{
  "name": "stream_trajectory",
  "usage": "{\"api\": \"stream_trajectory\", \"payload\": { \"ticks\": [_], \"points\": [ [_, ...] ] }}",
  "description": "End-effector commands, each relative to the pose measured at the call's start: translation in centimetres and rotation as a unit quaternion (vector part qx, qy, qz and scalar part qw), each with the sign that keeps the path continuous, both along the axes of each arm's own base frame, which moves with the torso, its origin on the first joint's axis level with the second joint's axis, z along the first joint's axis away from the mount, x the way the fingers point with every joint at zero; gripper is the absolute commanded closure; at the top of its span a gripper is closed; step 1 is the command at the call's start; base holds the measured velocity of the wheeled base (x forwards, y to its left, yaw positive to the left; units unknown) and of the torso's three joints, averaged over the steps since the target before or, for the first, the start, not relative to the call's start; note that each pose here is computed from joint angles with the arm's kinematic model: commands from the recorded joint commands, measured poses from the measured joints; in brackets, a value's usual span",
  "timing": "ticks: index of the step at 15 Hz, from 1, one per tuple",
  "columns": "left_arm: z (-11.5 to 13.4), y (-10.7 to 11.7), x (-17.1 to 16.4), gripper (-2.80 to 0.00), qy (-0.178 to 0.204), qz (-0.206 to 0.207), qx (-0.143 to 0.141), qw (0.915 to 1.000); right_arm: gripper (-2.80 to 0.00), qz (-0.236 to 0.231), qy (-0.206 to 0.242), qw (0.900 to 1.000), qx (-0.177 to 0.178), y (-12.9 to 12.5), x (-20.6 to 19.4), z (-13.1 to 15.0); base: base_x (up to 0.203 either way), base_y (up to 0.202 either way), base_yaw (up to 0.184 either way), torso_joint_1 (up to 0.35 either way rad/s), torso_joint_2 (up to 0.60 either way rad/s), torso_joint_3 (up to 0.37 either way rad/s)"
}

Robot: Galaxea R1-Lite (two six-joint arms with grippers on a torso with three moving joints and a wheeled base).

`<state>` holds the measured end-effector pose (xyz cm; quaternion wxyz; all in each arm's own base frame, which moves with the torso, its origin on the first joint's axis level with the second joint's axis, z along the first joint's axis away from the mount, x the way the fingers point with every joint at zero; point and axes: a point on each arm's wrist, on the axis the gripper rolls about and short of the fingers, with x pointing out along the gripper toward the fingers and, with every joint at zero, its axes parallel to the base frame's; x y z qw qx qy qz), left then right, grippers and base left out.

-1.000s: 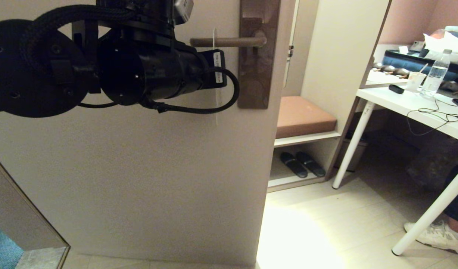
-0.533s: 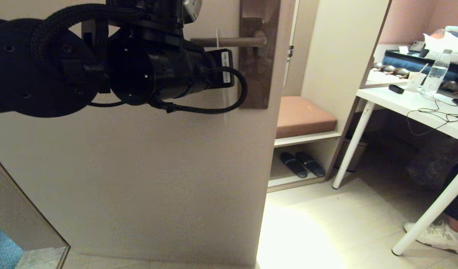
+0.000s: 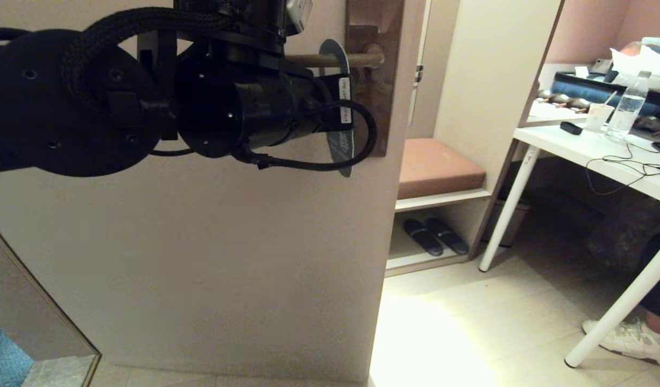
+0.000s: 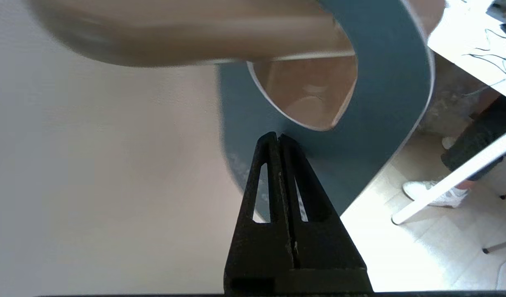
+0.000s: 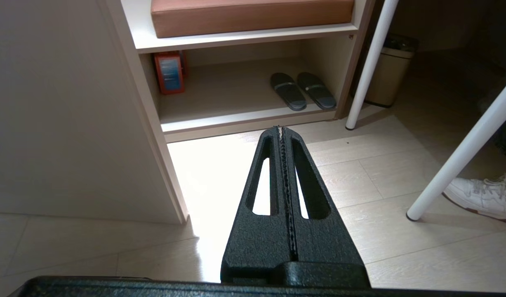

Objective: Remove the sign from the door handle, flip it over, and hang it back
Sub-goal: Hang the sign back with the other side facing out

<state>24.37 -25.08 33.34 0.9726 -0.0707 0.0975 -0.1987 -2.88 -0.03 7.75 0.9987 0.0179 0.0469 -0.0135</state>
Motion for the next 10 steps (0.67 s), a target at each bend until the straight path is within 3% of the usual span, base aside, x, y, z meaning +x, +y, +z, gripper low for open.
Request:
{"api": "stream_trajectory", "payload": {
  "ticks": [1, 10],
  "points": [
    [-0.10, -0.24, -0.09, 0.00, 0.001, -0.002, 0.000, 1.0000, 0.00, 0.000, 0.000, 1.000, 0.000, 0.00, 0.00, -0.01, 0.000, 0.000, 0.000, 0.000, 0.00, 0.000],
    [-0.35, -0.13, 0.63, 0.00, 0.004, 0.007, 0.001, 1.0000, 0.00, 0.000, 0.000, 1.000, 0.000, 0.00, 0.00, -0.01, 0.000, 0.000, 0.000, 0.000, 0.00, 0.000]
  ]
}}
